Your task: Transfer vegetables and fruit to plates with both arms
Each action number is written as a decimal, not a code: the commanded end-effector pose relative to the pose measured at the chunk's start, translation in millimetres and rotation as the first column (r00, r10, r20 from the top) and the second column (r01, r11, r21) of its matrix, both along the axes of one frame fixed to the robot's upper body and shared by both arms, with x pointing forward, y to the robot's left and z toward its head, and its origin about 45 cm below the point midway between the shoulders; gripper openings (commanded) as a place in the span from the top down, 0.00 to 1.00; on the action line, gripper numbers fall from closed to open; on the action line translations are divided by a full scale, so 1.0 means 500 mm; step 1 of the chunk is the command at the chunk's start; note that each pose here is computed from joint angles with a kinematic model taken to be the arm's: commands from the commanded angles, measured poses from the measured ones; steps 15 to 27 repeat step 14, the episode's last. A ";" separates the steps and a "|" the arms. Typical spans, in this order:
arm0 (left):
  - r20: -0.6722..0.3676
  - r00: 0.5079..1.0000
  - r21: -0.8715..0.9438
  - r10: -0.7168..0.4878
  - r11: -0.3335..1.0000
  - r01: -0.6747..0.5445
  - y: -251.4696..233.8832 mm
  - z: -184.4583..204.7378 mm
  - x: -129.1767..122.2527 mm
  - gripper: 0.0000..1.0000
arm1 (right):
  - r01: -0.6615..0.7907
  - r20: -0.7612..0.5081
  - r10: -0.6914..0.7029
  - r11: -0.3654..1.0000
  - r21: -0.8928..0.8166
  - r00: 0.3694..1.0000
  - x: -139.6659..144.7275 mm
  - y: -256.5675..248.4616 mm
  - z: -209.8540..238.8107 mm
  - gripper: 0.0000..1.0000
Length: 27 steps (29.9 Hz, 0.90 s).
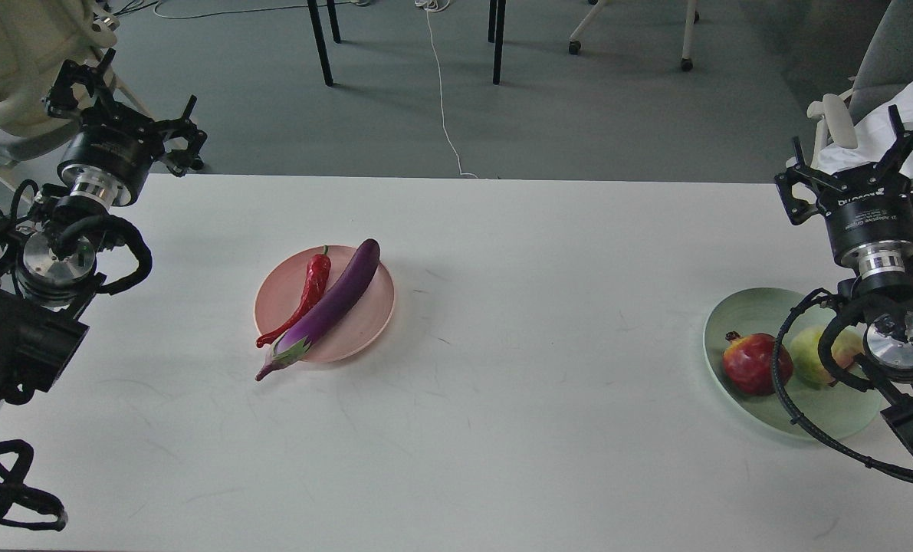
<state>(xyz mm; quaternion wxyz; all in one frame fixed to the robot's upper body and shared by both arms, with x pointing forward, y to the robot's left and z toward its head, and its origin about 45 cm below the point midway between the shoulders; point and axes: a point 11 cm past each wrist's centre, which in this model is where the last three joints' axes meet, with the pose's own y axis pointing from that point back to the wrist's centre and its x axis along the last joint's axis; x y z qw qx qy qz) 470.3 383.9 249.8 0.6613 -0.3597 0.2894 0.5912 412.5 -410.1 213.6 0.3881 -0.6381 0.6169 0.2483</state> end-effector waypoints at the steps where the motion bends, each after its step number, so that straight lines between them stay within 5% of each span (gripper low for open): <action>1: 0.028 0.999 -0.040 -0.022 0.999 0.023 -0.023 -0.004 0.000 0.02 | -0.006 -0.009 0.007 1.000 0.030 1.000 0.002 0.016 -0.012 0.01; 27: 0.001 1.000 -0.040 -0.017 0.999 0.017 -0.033 -0.028 -0.005 0.02 | 0.005 -0.017 -0.005 1.000 0.008 1.000 0.008 0.006 -0.013 0.01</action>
